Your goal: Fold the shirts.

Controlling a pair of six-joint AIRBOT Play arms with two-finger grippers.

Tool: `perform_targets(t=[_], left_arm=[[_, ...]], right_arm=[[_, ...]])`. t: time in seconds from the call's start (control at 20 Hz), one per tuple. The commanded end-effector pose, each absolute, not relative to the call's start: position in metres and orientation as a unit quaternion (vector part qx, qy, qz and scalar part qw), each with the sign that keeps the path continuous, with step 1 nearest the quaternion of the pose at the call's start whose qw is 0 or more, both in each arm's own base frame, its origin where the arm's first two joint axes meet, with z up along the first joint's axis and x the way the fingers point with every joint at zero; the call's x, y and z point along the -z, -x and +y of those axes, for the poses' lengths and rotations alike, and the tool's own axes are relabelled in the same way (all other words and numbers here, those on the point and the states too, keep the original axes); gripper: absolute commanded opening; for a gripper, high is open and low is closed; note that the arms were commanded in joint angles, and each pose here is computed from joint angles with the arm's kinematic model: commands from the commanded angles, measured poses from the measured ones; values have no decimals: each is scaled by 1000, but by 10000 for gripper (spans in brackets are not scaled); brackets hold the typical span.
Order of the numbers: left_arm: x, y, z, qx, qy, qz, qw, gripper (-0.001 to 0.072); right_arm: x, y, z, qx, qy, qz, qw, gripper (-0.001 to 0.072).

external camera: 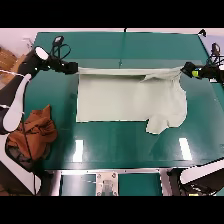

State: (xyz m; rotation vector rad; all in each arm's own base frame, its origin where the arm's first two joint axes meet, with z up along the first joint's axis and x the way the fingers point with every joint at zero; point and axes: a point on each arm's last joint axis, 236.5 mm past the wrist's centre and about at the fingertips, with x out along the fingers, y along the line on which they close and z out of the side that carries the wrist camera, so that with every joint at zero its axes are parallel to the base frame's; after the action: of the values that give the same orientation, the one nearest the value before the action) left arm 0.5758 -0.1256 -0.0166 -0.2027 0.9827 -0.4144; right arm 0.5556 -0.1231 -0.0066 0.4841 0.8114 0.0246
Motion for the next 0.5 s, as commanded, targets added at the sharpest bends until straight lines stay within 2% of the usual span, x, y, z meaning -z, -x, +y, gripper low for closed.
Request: perform_targets(t=[0.0, 0.2, 0.4, 0.45], left_arm=[[53, -569, -134, 201, 101, 501, 836, 25], [78, -553, -150, 213, 103, 536, 810, 25], [81, -540, -159, 219, 121, 559, 790, 28], [79, -533, -159, 221, 126, 573, 779, 245]], right_arm=[[47, -532, -126, -1, -208, 443, 872, 21], [77, -523, -124, 1, -214, 468, 857, 21], [78, -524, -122, 2, -223, 471, 853, 23], [72, -524, -121, -6, -223, 473, 852, 126]])
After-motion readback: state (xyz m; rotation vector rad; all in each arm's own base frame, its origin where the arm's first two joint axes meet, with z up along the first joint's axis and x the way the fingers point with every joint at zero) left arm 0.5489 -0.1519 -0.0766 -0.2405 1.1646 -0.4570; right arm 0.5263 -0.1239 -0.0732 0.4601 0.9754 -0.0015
